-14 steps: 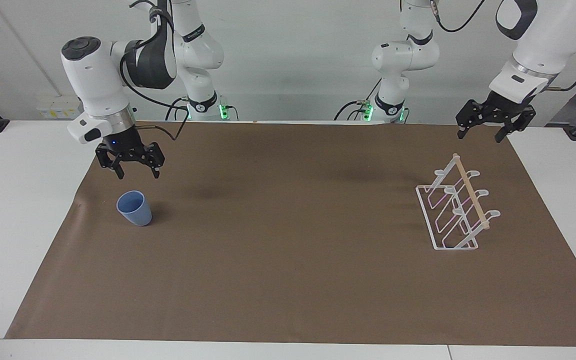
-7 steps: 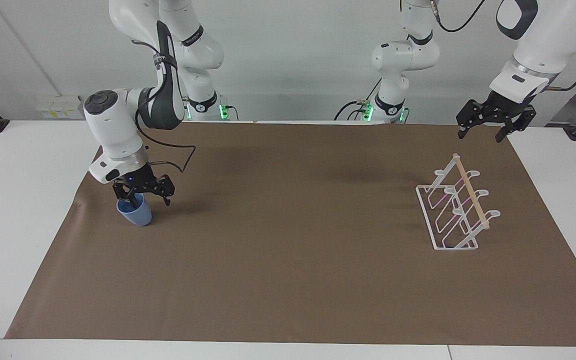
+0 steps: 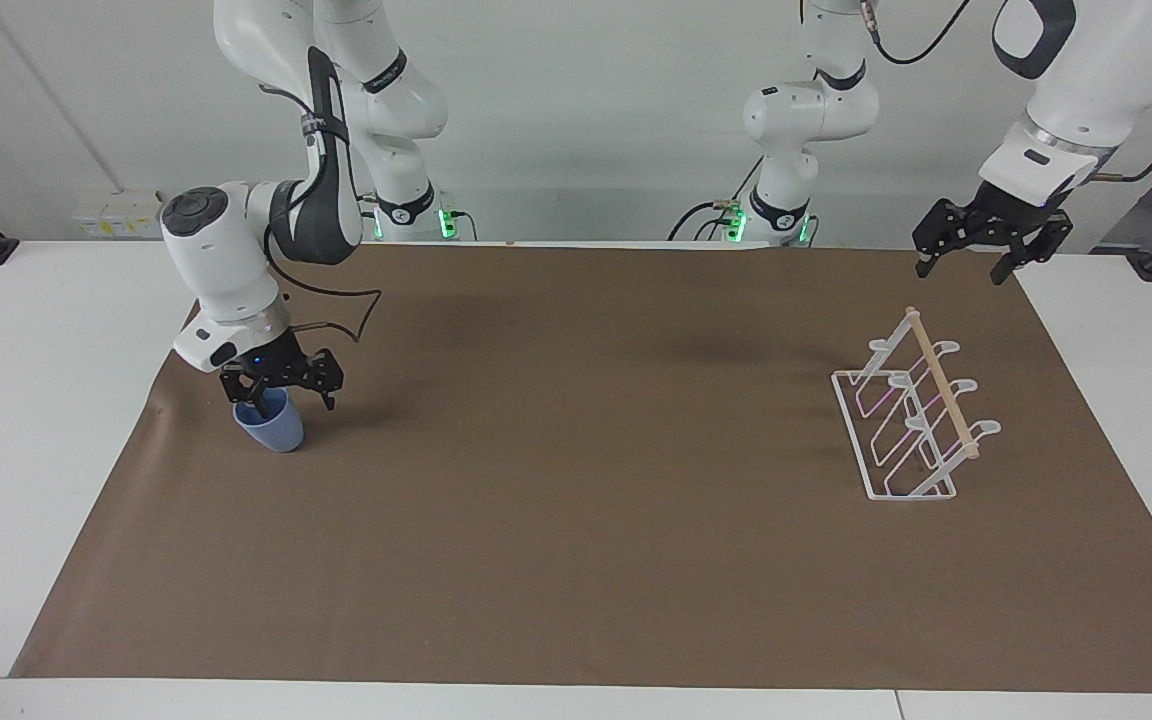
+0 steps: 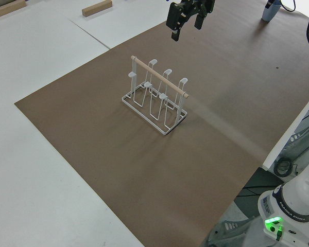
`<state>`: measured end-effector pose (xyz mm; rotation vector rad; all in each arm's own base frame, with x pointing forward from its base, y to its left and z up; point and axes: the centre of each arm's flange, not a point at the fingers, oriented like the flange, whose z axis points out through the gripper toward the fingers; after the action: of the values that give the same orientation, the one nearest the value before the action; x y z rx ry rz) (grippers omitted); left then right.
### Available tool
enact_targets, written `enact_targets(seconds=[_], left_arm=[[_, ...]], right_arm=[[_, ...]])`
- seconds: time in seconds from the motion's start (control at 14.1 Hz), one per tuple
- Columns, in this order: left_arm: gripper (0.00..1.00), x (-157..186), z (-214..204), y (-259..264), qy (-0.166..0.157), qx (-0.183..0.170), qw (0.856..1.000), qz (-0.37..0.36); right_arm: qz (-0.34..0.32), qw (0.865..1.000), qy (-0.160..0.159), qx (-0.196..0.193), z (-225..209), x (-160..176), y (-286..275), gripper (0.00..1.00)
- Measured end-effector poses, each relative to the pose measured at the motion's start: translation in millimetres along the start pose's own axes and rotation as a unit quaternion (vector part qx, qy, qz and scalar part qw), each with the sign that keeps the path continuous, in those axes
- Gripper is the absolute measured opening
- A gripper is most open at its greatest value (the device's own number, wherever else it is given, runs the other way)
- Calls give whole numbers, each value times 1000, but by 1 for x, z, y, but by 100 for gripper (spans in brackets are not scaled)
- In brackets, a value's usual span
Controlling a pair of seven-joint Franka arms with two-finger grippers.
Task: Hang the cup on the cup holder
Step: 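Reach the right gripper to the blue cup and grasp its rim, then lift the cup with the right gripper while the left gripper rises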
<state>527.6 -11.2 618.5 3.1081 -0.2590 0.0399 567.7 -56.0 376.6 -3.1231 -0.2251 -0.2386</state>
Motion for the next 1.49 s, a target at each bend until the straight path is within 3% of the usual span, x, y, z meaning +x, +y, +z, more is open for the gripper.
enact_targets(seconds=[0.14, 0.5, 1.13, 1.27, 1.35, 1.49], left_arm=[[100, 0, 0, 0, 0, 0, 1000, 0], [100, 0, 0, 0, 0, 0, 1000, 0], [100, 0, 0, 0, 1, 0, 1000, 0], [100, 0, 0, 0, 1, 0, 1000, 0], [100, 0, 0, 0, 1, 0, 1000, 0], [100, 0, 0, 0, 1, 0, 1000, -1]], right_arm=[[0, 1000, -1, -1, 0, -2, 5, 100], [0, 1000, -2, 0, 2, -3, 5, 86], [1, 1000, 1, -1, 24, -16, 3, 83], [2, 1000, 1, -1, 25, -17, 3, 64], [2, 1000, 1, -1, 25, -17, 3, 64], [4, 1000, 1, -2, 24, -17, 6, 47]])
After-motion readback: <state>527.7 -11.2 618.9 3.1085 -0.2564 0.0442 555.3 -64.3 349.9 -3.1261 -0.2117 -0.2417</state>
